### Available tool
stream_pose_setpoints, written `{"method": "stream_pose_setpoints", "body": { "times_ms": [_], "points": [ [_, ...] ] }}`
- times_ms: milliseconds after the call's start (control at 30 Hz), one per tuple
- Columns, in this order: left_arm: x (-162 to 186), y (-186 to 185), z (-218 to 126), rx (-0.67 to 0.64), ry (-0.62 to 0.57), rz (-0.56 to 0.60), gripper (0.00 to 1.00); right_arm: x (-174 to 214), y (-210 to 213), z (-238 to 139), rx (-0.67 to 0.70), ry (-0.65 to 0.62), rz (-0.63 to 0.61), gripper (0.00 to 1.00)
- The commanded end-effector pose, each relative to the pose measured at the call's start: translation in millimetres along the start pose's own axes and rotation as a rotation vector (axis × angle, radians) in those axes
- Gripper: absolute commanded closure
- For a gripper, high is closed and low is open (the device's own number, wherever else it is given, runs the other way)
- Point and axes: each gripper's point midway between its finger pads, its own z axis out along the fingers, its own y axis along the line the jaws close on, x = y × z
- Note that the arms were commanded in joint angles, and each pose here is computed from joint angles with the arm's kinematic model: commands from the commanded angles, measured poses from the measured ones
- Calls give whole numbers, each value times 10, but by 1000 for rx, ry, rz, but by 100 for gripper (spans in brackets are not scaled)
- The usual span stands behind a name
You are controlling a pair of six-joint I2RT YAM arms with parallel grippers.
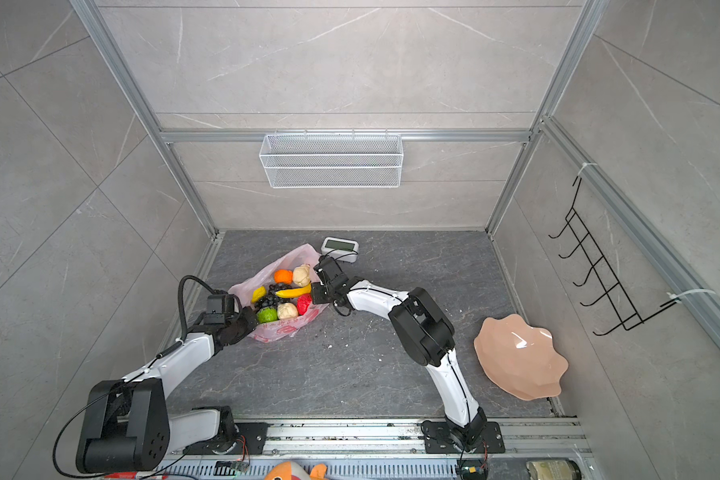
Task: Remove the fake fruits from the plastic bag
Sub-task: 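Hold the pink bag upright and open with both grippers, fruits exposed, then release the bag handle and move the right gripper to the peach bowl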
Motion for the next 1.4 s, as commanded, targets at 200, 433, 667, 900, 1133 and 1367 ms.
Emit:
{"method": "stream_pose_setpoints", "body": {
  "times_ms": [200,433,667,900,1133,1367],
  "points": [
    [-40,-149,-25,9,-26,89,100,-165,2,-955,40,-62,-40,30],
    [-10,-208,-47,29,-23,94,100,81,-842,-1659,387,-48,15,29],
    [5,-263,-82,48,-4,86,100,589,-1970,-2455,684,50,240,30],
    [19,-259,-109,46,4,85,100,954,-2792,-3117,905,132,445,32],
    [47,-299,-98,45,8,97,100,1388,-3262,-3405,980,189,641,33],
    [49,-296,-82,41,9,98,100,1784,-3354,-3365,1023,288,715,35]
  ]
}}
